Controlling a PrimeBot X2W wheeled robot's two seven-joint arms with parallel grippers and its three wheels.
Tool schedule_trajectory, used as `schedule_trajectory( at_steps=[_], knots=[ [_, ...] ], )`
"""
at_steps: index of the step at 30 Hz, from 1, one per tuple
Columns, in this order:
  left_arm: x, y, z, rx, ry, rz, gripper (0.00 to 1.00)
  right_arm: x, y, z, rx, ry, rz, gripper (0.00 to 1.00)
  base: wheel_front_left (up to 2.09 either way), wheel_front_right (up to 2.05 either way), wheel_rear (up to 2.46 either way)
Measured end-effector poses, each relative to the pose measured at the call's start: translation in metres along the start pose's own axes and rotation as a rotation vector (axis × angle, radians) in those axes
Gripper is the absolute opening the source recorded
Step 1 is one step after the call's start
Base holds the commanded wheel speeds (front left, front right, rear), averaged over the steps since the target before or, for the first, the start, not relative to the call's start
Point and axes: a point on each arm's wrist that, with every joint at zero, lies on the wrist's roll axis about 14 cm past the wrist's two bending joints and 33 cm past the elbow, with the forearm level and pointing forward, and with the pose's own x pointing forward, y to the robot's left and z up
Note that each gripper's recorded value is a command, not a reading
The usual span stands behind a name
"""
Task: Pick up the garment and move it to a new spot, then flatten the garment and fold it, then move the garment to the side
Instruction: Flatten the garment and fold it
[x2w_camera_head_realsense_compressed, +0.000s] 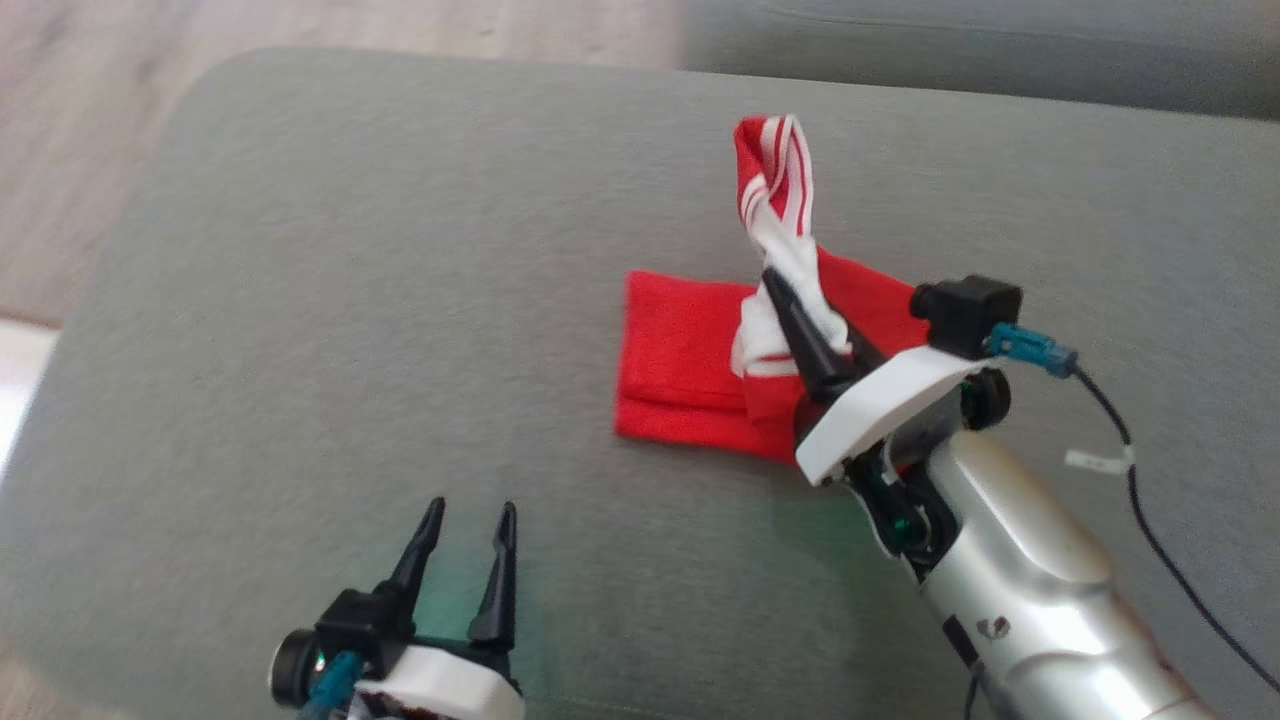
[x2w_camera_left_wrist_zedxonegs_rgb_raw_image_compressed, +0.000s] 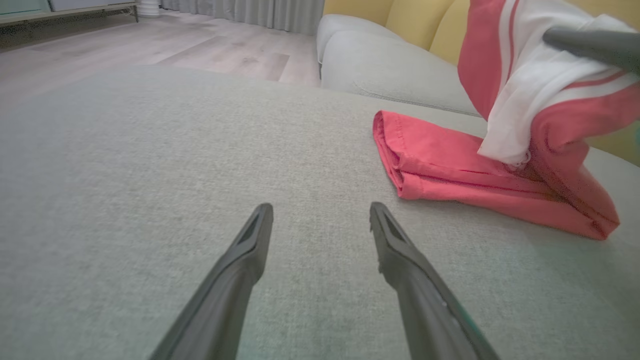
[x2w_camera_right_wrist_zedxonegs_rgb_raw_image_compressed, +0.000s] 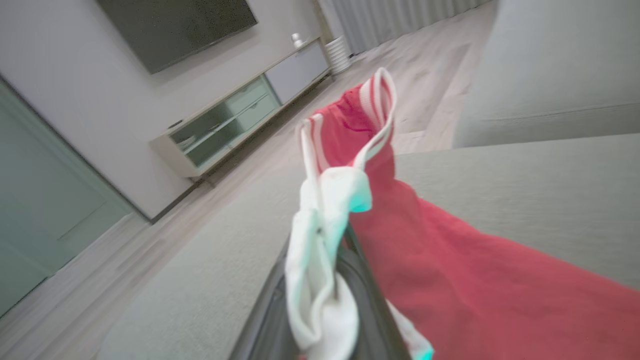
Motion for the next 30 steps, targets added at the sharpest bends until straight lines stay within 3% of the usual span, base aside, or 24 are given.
schedule_trajectory(
  at_steps=[5,13,14,15,16,23,30],
  knots=[
    [-0.012,0.016,0.008,0.000,-0.028,0.055,1.00,0.018,0.013,-0.040,-0.018,0.122,0.034,0.00,0.00,0.00,0.00],
    [-0.019,0.032,0.010,-0.008,-0.037,0.118,1.00,0.017,-0.010,-0.083,-0.101,0.254,-0.021,0.00,0.00,0.00,0.00],
    [-0.017,0.031,0.010,-0.008,-0.036,0.112,1.00,0.016,-0.010,-0.082,-0.098,0.249,-0.022,0.20,0.00,0.00,0.00],
    [-0.016,0.029,0.010,-0.008,-0.036,0.105,1.00,0.015,-0.008,-0.081,-0.096,0.242,-0.017,0.89,0.00,0.00,0.00],
    [-0.014,0.028,0.010,-0.007,-0.036,0.101,1.00,0.014,-0.008,-0.078,-0.073,0.225,-0.018,1.00,0.00,0.00,0.00],
    [0.000,0.016,0.014,0.003,-0.040,0.053,1.00,0.006,-0.003,-0.041,0.032,0.053,-0.024,1.00,0.00,0.00,0.00],
    [0.022,0.003,0.036,0.065,-0.092,0.003,1.00,-0.035,-0.079,-0.009,-0.030,-0.061,-0.270,1.00,0.00,0.00,0.00]
  ],
)
